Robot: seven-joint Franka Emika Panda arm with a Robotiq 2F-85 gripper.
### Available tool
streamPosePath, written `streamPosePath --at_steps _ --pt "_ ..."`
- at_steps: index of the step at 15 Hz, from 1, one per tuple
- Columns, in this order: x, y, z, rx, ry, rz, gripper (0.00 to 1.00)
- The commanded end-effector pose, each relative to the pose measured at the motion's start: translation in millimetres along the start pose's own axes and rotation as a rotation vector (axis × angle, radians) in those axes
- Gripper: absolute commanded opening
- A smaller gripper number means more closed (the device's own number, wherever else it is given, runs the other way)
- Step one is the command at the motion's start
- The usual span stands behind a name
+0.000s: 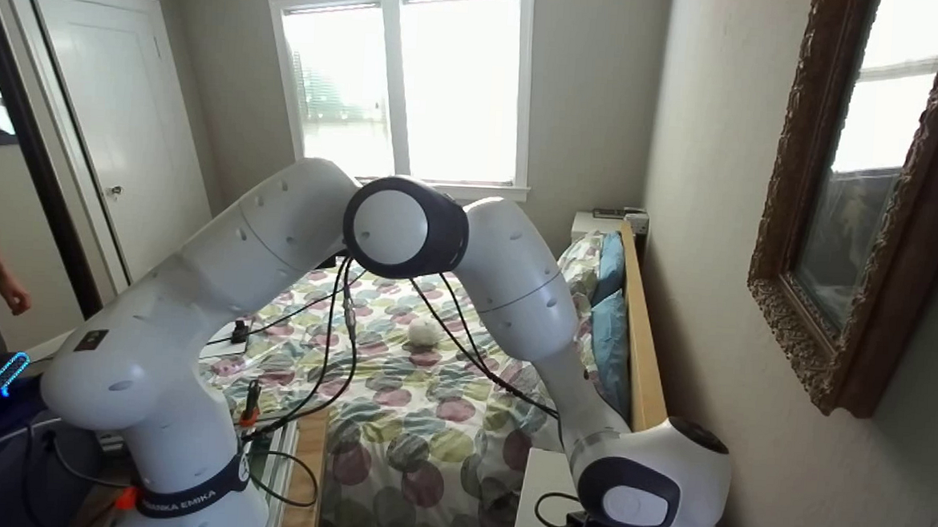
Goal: Move the black object close to the wall and white device to the right
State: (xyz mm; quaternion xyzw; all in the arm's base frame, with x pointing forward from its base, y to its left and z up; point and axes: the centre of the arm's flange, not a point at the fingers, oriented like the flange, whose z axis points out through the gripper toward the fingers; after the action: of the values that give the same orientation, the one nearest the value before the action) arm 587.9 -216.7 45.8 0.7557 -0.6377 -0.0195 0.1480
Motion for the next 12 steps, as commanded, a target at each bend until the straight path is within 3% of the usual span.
streamPosePath --at_steps 1,12 --pt "2.9 -14.8 3.3 0.027 0.003 0.019 0.0" --pt "4.4 -11.0 6.8 0.027 0.003 0.038 0.0"
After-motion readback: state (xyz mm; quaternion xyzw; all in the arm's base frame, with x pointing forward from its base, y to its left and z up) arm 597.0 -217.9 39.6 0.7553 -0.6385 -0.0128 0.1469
